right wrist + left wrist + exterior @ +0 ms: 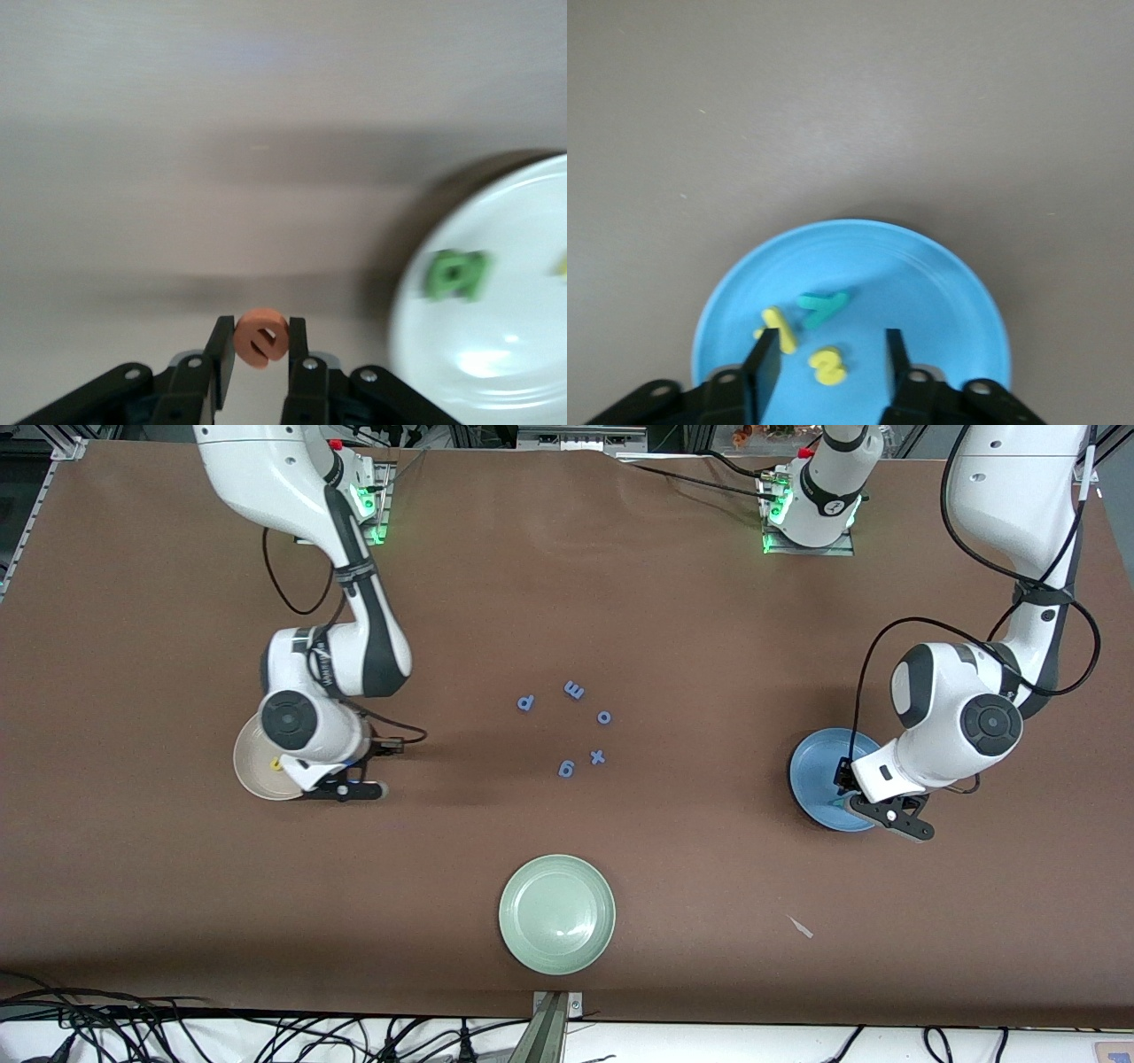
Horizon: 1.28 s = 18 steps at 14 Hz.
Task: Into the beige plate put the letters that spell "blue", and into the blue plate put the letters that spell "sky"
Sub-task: 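Release the orange e in the beige plate while the left gripper releases teal y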
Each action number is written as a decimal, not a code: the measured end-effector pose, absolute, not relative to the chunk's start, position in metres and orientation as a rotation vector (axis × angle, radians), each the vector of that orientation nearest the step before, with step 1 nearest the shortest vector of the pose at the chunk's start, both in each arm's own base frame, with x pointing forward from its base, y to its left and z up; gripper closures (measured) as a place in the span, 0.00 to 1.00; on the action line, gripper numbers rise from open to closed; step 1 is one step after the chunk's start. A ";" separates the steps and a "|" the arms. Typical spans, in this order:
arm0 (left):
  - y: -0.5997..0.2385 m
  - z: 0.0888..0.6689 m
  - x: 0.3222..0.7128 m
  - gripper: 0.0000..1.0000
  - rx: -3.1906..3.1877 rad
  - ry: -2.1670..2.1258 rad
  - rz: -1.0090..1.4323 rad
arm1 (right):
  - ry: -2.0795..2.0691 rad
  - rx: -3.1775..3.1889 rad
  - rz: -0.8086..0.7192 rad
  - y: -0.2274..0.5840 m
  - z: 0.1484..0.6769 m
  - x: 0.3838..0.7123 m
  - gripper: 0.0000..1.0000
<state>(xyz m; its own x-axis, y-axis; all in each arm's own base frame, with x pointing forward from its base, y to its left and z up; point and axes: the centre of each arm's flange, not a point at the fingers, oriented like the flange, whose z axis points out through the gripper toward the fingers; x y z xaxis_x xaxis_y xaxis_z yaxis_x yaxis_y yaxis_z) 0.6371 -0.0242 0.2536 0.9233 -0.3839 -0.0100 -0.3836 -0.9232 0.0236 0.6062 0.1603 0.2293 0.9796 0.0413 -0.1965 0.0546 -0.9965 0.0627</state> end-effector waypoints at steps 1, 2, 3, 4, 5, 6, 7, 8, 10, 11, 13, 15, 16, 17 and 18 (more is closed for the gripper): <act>-0.027 0.256 0.636 0.27 3.047 -0.595 -0.026 | 0.106 3.046 -0.320 0.138 0.231 0.608 0.72; -0.031 0.256 0.636 0.18 3.038 -0.592 -0.028 | 0.126 3.037 -0.339 0.118 0.233 0.609 0.72; -0.037 0.256 0.635 0.09 3.031 -0.601 -0.029 | 0.139 3.031 -0.362 0.099 0.236 0.610 0.72; -0.044 0.255 0.633 0.00 3.025 -0.615 -0.033 | 0.152 3.031 -0.387 0.082 0.237 0.610 0.72; -0.050 0.256 0.633 0.00 3.021 -0.629 -0.028 | 0.169 3.034 -0.405 0.066 0.236 0.610 0.72; -0.054 0.261 0.634 0.00 3.020 -0.638 -0.009 | 0.190 3.039 -0.421 0.048 0.233 0.611 0.70; -0.056 0.274 0.636 0.00 3.021 -0.644 0.028 | 0.194 3.043 -0.433 0.030 0.230 0.611 0.69; -0.057 0.291 0.638 0.00 3.021 -0.646 0.073 | 0.188 3.047 -0.439 0.018 0.229 0.611 0.64; -0.059 0.328 0.639 0.00 3.015 -0.643 0.164 | 0.170 3.051 -0.444 0.016 0.230 0.612 0.45; -0.061 0.343 0.638 0.00 2.998 -0.618 0.203 | 0.152 3.052 -0.453 0.024 0.233 0.613 0.34; -0.070 0.369 0.637 0.00 2.973 -0.602 0.268 | 0.128 3.053 -0.482 0.048 0.250 0.620 0.15; -0.080 0.394 0.635 0.00 2.967 -0.588 0.322 | 0.129 3.054 -0.532 0.074 0.277 0.628 0.00; -0.081 0.406 0.634 0.00 2.963 -0.582 0.327 | 0.119 3.052 -0.565 0.085 0.292 0.631 0.00; -0.081 0.419 0.632 0.00 2.960 -0.570 0.298 | 0.099 3.048 -0.594 0.096 0.308 0.633 0.00; -0.081 0.434 0.630 0.00 2.961 -0.536 0.254 | 0.082 3.042 -0.619 0.108 0.324 0.634 0.00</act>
